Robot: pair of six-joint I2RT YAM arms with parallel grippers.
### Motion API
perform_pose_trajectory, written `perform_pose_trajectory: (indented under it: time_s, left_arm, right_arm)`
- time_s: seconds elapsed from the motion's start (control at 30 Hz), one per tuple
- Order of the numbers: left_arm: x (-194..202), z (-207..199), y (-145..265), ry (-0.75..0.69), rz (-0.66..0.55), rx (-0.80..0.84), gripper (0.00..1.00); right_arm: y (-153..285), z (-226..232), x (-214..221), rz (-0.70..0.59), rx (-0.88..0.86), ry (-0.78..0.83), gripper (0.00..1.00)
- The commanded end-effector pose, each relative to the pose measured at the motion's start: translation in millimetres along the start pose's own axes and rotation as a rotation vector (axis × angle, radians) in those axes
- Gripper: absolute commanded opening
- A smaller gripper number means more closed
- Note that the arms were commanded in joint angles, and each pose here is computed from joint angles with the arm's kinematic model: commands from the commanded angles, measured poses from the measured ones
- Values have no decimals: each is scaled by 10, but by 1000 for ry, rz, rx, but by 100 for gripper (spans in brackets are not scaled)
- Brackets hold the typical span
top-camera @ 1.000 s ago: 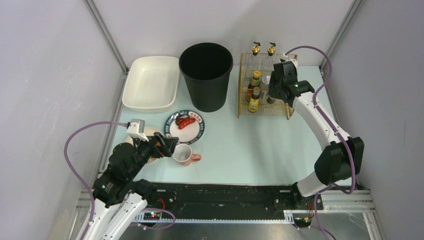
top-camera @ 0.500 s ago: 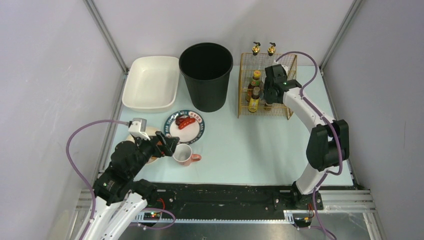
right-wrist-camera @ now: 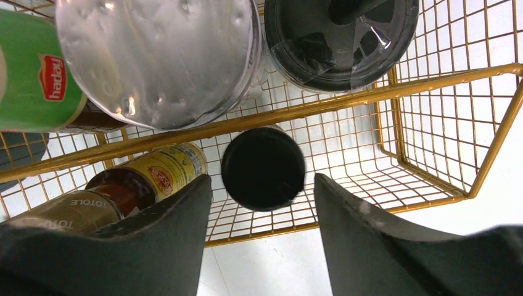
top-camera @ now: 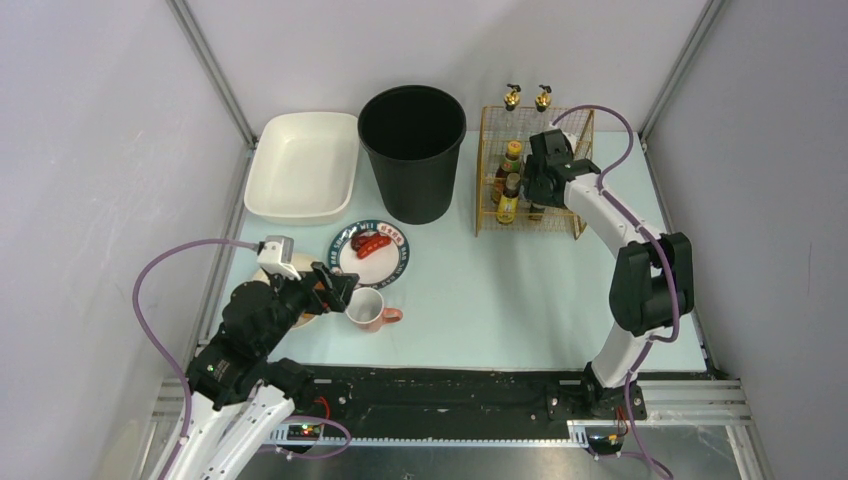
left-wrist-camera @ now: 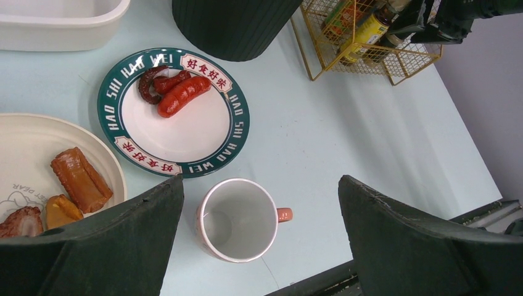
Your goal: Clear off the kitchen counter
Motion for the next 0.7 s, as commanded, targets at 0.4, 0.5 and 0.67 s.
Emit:
perform_pose_trajectory:
  time_s: [0.4,0.5,0.67]
  left_arm:
    - [-25,-7,-34,11,-10,-2,98]
    - [-26,-5,-34,12,-11,-4,98]
    - [-26,-4,-33,13,-11,-4,98]
  right_arm:
    - [776,151,-322,-166,-107,-8,76]
    - [1018,289,-248,-189,-152,36,76]
    - [1354,559,-38,-195,-251,109,76]
Point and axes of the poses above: each gripper's point midway between its finger pads, its own y axis back along the fingers, its own z axis along the line the jaws close on, x = y × z, the point moved 1 cm from there along y, back along the fingers, and after that the axes turned 13 degrees about -y, right-handed, at the moved point
